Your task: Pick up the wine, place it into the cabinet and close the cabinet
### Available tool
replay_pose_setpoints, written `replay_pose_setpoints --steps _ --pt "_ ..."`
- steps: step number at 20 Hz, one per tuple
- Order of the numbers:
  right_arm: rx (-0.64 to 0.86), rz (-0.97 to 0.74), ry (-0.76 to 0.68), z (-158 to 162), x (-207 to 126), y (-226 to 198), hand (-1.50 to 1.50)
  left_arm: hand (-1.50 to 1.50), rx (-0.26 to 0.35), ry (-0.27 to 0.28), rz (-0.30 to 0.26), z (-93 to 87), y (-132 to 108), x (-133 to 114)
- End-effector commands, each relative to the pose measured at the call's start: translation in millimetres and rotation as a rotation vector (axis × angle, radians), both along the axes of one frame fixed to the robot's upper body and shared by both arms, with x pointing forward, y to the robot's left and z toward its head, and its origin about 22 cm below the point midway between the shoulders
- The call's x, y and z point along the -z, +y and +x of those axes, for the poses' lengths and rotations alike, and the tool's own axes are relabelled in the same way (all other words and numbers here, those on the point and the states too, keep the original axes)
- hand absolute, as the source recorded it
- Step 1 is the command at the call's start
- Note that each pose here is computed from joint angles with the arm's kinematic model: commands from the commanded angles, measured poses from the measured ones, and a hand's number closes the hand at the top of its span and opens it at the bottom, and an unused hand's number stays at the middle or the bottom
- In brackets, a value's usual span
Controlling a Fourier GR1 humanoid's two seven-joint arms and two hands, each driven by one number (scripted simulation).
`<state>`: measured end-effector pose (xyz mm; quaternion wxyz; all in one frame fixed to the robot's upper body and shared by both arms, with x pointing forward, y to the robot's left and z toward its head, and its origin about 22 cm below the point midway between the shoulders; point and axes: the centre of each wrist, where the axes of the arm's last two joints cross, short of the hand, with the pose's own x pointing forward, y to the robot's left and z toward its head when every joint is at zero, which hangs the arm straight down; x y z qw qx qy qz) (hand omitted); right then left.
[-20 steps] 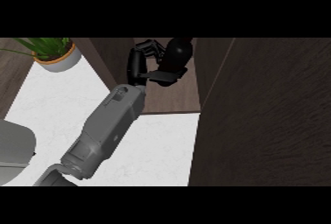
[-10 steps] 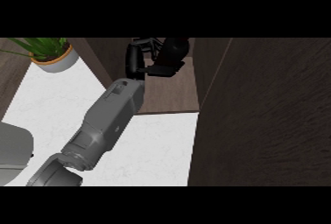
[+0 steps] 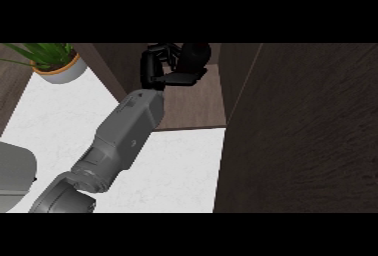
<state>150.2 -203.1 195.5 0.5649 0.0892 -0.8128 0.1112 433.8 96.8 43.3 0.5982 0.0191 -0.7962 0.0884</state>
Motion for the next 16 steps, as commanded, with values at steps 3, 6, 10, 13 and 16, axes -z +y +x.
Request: replay_pose_setpoints --steps 3,6,10,13,16 --pt "-0.018 0.017 -0.014 -8.0 8.4 -1.5 -1.5 1.5 -0.013 0.01 -0.036 -2.2 10.4 11.2" --pt "-0.041 0.016 -0.015 -8.7 -1.9 -1.2 -1.5 1.5 -0.043 0.015 -0.008 3.8 12.7 1.1" --pt "-0.031 0.022 -0.027 -12.3 -9.5 6.1 -1.5 1.5 -0.059 0.017 0.042 4.8 15.8 0.6" --pt "-0.041 0.023 -0.019 -3.7 -8.2 -3.4 -1.5 -1.5 -0.042 0.03 0.06 -4.0 6.8 15.7" --pt "-0.048 0.011 -0.033 -2.7 -4.1 5.3 -1.5 -1.5 -0.086 0.04 0.095 -3.5 11.5 17.0"
